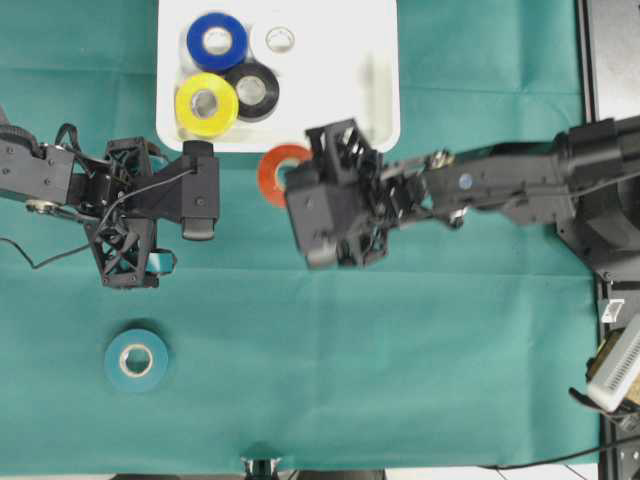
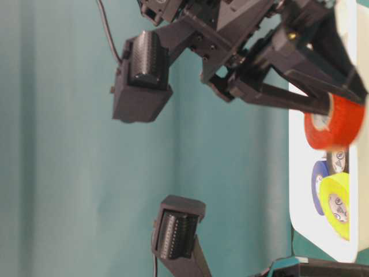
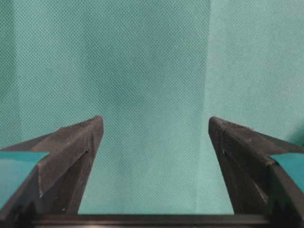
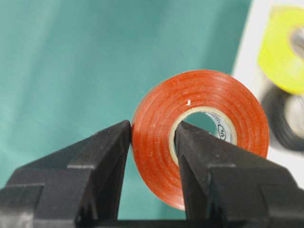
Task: Put the tape alternately from left to right into the white case.
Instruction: 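Close the right gripper on the red roll's inner rim, then carry the red roll into the tray's upper right corner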
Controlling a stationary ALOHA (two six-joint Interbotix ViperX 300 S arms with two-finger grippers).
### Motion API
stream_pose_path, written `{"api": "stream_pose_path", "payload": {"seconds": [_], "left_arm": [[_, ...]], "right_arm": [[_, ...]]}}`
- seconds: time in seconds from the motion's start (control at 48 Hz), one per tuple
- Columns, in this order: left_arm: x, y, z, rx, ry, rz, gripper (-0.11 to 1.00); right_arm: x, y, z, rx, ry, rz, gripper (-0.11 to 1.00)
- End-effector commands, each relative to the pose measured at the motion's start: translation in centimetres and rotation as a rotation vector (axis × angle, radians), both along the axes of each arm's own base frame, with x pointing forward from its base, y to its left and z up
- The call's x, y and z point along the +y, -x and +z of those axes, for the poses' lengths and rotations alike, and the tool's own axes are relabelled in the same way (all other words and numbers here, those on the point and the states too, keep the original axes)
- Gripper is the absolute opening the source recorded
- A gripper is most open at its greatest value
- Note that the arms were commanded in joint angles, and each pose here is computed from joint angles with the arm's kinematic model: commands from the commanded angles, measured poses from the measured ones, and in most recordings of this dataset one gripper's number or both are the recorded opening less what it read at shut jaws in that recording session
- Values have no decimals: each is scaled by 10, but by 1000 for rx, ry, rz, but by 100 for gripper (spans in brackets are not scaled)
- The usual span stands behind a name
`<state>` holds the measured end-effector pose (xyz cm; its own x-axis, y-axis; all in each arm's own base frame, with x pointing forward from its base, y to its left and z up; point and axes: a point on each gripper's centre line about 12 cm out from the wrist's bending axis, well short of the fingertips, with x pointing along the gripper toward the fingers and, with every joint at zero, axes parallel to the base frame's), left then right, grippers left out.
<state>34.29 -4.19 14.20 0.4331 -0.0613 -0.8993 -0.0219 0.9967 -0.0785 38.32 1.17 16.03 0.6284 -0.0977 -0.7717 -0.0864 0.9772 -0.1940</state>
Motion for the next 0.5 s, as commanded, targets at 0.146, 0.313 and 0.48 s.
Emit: {"api": "stream_pose_path", "payload": {"seconds": [0.146, 0.313, 0.48], "left_arm": [[-2, -3, 12, -57, 11, 0, 100], [-2, -4, 13, -61, 10, -1, 100], [-2, -4, 13, -62, 10, -1, 100]], "right_arm": [[-45, 13, 18, -58, -1, -107, 3], [-76, 23, 16, -76, -5, -180, 3], [-106, 31, 12, -82, -3, -253, 3]]}}
